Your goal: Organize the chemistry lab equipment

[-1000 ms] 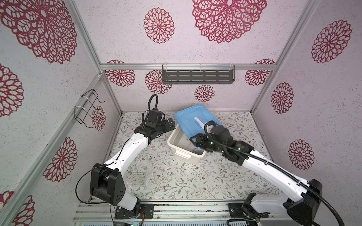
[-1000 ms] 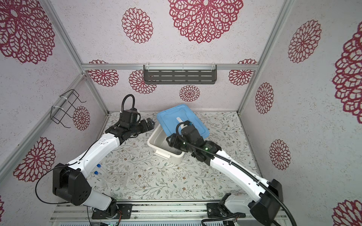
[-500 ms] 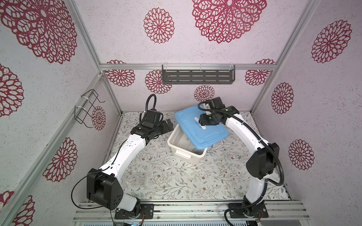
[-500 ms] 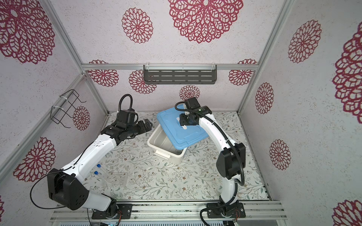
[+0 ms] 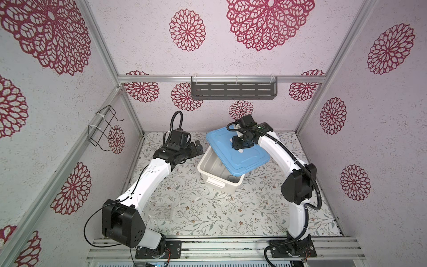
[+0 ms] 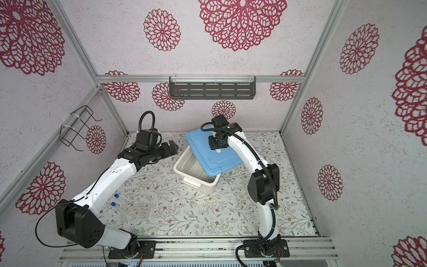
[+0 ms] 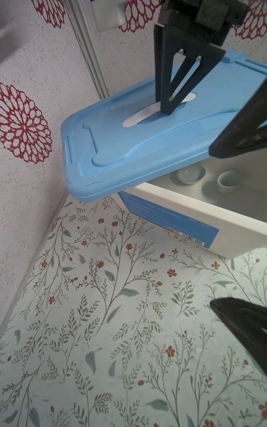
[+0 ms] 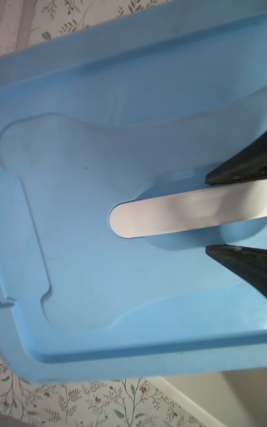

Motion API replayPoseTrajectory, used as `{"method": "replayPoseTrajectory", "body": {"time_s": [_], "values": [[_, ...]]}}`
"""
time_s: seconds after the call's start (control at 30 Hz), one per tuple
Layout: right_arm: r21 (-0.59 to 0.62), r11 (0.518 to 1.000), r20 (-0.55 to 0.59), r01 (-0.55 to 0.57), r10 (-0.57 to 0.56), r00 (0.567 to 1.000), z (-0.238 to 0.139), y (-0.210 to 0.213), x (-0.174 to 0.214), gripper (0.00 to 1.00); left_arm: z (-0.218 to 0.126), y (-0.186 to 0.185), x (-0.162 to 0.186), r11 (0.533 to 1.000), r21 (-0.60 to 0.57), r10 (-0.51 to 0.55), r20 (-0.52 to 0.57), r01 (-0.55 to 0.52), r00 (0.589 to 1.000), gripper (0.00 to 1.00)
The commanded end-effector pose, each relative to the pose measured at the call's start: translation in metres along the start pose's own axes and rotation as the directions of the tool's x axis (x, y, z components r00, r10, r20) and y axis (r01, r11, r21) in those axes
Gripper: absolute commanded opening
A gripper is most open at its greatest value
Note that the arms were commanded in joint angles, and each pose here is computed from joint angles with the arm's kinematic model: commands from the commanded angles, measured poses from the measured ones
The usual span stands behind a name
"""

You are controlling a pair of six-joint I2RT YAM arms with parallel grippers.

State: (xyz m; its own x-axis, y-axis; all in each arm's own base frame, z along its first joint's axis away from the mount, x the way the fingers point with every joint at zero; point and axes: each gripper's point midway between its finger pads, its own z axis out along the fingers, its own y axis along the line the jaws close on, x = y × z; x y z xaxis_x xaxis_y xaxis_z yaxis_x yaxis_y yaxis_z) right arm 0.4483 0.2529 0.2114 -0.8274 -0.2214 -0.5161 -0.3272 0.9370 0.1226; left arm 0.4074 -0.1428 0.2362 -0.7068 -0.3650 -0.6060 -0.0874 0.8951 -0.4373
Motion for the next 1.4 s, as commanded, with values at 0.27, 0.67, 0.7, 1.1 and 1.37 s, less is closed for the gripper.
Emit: {"method": "replayPoseTrajectory", "body": {"time_s": [0.27,0.67,0.7,1.1,1.37], "values": [[0.085,0.993,-0.018,-0.087,0.089,0.996,-0.008,0.018,0.008,0.34,0.006,0.007,-0.011,0.999,0.025,-0.020,0.002,0.020,1.000,0.98],[0.112,0.969,0.054,-0.220,0.215,0.975,-0.028,0.047,0.005,0.22,0.022,-0.016,0.011,0.985,0.160,-0.050,-0.108,0.067,0.993,0.99],[0.114,0.967,0.064,-0.229,0.223,0.973,-0.031,0.048,0.004,0.22,0.022,-0.016,0.015,0.984,0.166,-0.051,-0.121,0.071,0.991,0.99],[0.093,0.930,0.155,-0.354,0.338,0.928,-0.057,0.054,-0.005,0.20,0.001,0.000,0.024,0.993,0.116,-0.008,-0.133,0.024,0.991,0.98],[0.054,0.878,0.185,-0.476,0.460,0.869,-0.068,0.067,-0.003,0.20,-0.021,-0.003,0.013,0.990,0.141,0.012,-0.049,-0.005,0.999,0.98]]}}
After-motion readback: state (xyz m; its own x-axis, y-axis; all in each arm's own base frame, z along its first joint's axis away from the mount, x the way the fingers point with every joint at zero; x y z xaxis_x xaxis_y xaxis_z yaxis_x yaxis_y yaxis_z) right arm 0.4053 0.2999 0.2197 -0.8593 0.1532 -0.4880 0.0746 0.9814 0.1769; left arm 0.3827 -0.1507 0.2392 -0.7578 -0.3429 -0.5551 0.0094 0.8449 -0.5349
